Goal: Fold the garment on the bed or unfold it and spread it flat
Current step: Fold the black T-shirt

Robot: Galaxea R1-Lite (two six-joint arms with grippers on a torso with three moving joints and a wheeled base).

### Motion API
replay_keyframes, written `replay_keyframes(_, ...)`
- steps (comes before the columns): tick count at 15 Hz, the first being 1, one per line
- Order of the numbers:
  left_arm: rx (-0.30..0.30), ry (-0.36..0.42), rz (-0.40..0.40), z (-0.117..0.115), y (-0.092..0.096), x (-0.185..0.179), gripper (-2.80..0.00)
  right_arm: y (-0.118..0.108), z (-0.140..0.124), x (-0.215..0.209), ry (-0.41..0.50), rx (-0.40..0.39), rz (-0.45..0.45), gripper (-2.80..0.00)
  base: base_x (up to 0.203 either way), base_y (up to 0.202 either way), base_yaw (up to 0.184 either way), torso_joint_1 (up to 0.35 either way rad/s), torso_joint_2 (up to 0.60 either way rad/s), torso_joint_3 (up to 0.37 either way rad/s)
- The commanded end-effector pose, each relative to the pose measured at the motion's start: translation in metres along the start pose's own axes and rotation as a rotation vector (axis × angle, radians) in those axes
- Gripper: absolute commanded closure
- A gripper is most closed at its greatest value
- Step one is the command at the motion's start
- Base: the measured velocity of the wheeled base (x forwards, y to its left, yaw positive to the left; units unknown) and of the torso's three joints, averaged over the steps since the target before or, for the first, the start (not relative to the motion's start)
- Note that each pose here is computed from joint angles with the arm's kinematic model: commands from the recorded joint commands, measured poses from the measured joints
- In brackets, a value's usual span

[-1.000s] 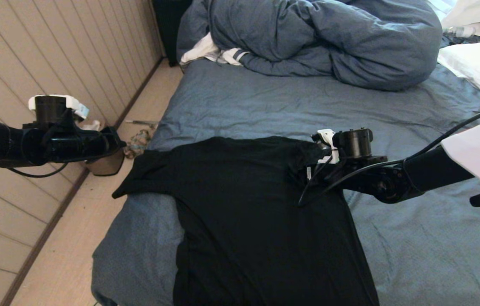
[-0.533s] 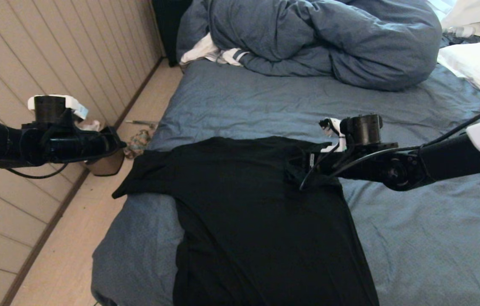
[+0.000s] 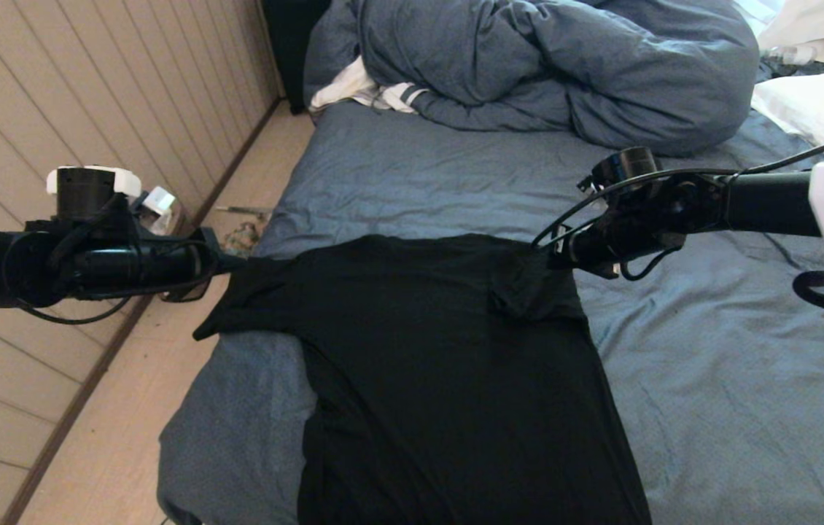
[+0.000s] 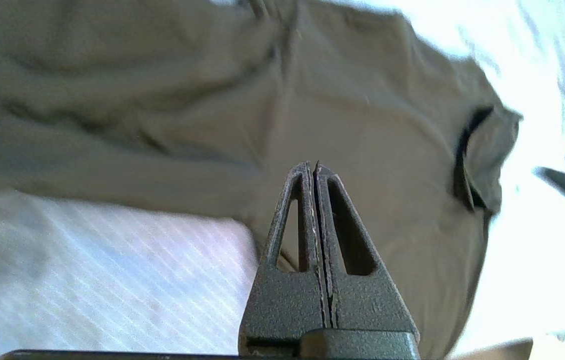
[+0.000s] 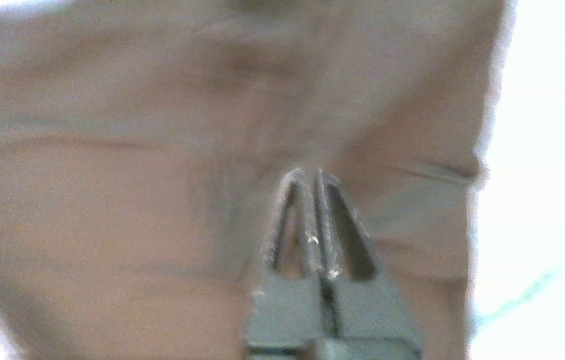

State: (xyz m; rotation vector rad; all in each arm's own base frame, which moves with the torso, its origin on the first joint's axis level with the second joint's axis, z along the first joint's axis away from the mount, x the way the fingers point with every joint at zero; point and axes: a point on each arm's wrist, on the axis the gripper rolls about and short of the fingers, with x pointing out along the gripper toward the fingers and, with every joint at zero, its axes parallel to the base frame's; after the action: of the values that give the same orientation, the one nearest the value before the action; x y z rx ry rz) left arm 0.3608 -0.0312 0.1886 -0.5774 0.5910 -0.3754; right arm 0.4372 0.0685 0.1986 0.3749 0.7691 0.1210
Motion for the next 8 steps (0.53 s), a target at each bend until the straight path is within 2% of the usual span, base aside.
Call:
replay_keyframes(1, 0.003, 0.01, -0.014, -0.004, -0.005, 0.0, 0.0, -0.014, -0.01, 0.031, 0.077, 0.02, -0.048, 0.0, 0.0, 0.0, 0.0, 0.0, 0.0, 0.0)
replay_keyframes(5, 0.0, 0.043, -0.016, -0.012, -0.006, 0.006, 0.0, -0.01, -0.017, 0.056, 0.044, -0.011, -0.069, 0.0, 0.0, 0.0, 0.0, 0.0, 0.0, 0.0)
replay_keyframes(8, 0.0, 0.053, -0.015, -0.014, -0.005, 0.009, 0.0, -0.009, -0.023, 0.065, 0.061, -0.005, -0.066, 0.0, 0.0, 0.0, 0.0, 0.0, 0.0, 0.0)
